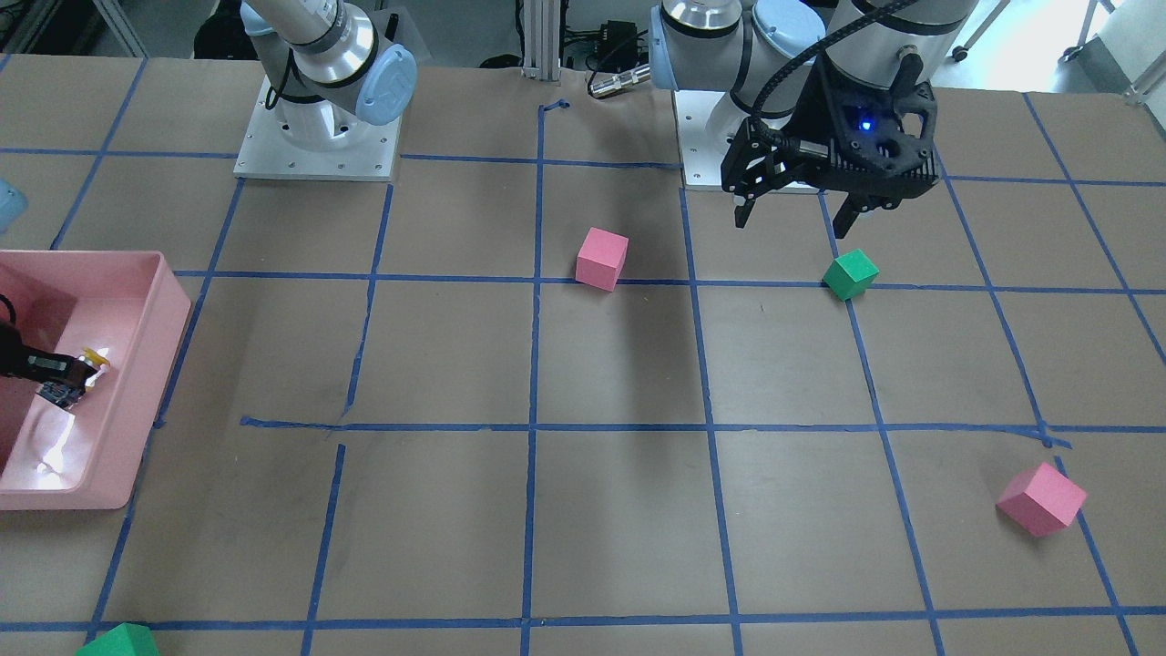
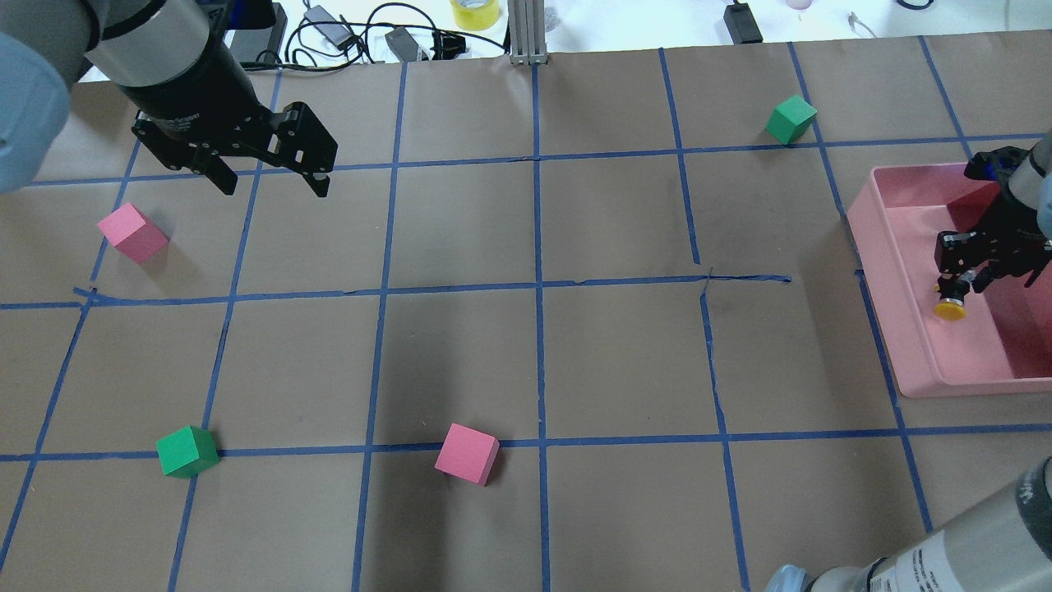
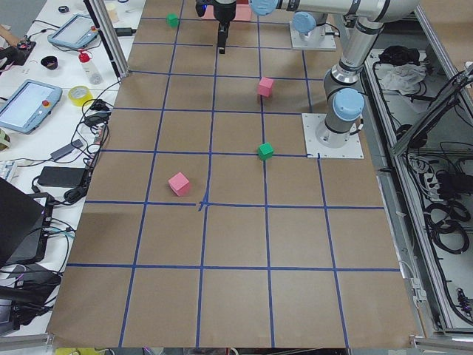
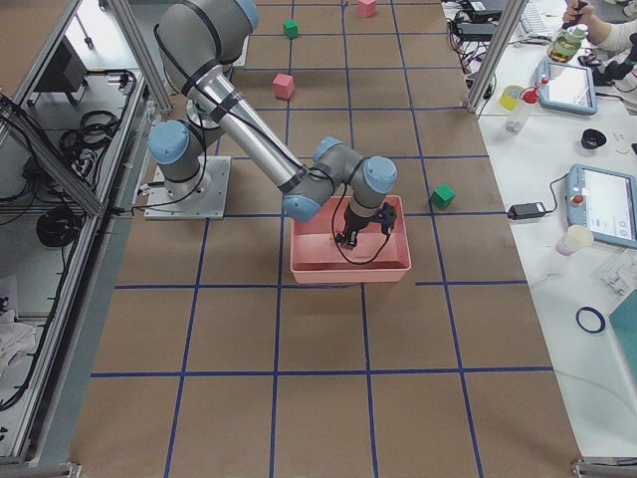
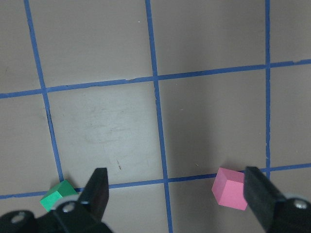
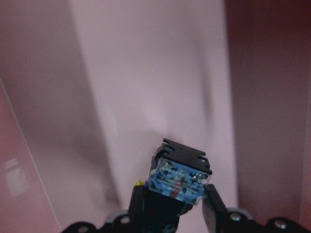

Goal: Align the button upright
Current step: 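Lift the switch out of the bin with the right gripper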

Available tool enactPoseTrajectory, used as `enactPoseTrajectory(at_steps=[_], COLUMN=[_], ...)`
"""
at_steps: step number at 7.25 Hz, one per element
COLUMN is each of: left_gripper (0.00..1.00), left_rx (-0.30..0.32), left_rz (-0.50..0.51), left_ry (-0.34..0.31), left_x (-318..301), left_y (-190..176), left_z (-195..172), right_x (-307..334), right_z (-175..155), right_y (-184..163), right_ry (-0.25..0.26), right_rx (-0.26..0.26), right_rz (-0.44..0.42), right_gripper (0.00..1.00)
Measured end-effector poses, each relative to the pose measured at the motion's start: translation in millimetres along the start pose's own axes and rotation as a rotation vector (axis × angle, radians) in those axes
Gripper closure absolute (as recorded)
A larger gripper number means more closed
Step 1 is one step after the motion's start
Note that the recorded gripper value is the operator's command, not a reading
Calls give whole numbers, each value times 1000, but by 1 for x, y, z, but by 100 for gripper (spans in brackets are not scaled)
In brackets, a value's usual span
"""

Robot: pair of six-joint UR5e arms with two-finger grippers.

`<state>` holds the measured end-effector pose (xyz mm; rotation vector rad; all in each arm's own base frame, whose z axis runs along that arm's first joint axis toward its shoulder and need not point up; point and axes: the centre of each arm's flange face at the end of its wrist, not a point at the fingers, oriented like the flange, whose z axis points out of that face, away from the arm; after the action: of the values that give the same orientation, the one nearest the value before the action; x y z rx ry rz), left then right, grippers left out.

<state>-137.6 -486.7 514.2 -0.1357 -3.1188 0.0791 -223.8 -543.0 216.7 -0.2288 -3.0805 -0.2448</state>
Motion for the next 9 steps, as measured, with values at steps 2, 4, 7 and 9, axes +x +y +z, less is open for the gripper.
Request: enactPoseTrajectory(at_steps=[2,4,7,9], left_gripper=[0,0,0,0], left_rx=[1,0,0,0], left_rz=[0,0,0,0], left_ry=[0,0,-1,-1], left_x=[0,0,0,0], left_y=[0,0,0,1], left_z=[0,0,0,-1], right_x=[1,-3,-44,-138], right_z=[-34,-75,-156,-197], right_y=[3,12,9,-1], right_ry=[17,24,43,59], right_rx=[52,76,118,148], right_rz=[4,-1,-71,-166], right_gripper=[100,100,100,100])
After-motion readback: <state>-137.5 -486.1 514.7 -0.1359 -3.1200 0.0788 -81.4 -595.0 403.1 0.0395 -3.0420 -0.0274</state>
